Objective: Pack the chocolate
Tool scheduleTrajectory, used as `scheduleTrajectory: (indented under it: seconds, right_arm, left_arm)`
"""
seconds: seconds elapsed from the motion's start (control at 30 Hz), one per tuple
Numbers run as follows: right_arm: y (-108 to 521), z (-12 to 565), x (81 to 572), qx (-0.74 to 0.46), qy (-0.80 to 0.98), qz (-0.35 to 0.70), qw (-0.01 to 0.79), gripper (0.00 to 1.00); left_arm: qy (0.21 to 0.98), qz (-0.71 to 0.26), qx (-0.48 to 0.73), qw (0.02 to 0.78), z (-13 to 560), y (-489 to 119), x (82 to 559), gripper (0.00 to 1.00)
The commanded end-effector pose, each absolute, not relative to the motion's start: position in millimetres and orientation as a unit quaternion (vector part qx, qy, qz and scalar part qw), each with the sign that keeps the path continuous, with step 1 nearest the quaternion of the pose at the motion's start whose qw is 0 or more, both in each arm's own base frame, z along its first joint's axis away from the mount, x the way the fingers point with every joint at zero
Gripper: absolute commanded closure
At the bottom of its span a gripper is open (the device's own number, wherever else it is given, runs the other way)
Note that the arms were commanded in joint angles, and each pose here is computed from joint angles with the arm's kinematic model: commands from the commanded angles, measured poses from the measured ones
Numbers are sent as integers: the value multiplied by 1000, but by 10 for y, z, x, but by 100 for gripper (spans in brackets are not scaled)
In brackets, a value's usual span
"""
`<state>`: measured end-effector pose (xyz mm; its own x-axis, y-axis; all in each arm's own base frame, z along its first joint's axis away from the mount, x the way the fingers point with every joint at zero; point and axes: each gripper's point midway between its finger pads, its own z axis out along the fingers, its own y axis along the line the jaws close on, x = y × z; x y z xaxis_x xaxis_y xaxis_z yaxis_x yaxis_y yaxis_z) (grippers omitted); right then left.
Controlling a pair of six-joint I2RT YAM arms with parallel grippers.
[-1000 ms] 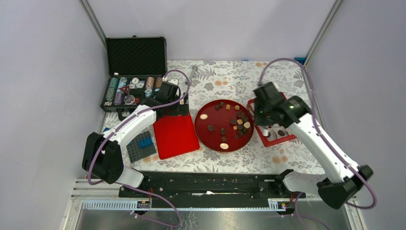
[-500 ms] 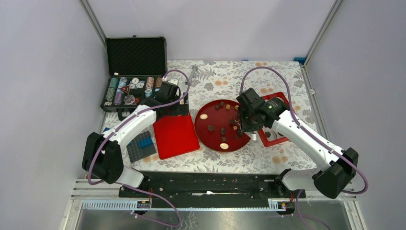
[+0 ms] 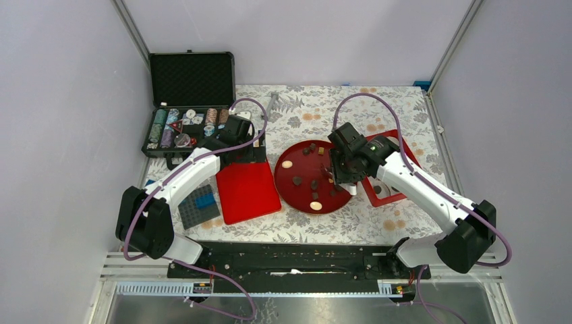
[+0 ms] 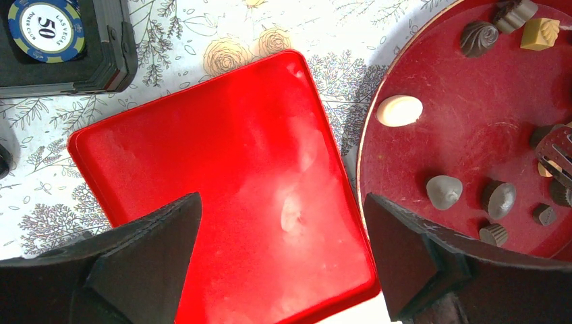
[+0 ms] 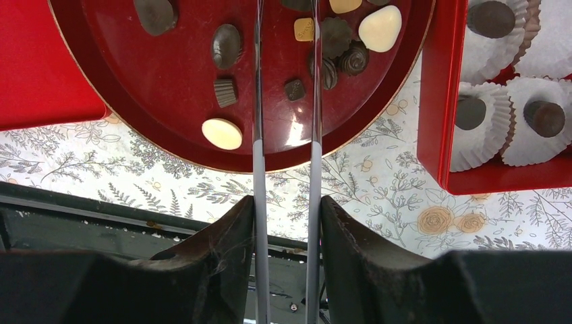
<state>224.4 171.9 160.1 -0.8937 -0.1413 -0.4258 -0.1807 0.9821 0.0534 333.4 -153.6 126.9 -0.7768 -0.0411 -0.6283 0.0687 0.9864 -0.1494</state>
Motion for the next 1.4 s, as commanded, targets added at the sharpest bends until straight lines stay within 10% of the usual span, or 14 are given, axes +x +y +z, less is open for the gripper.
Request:
scheduleTrajectory:
  seconds: [0.0, 1.37]
  right_arm:
    - [1757, 1690, 2316, -89, 966, 50, 239, 55]
    - [1925, 1629, 2307, -108, 963, 78, 235, 56]
  left_arm:
    - [928, -78, 4, 364, 1414, -1511, 3456, 1]
    - [930, -79, 5, 359, 1387, -1532, 3470, 1]
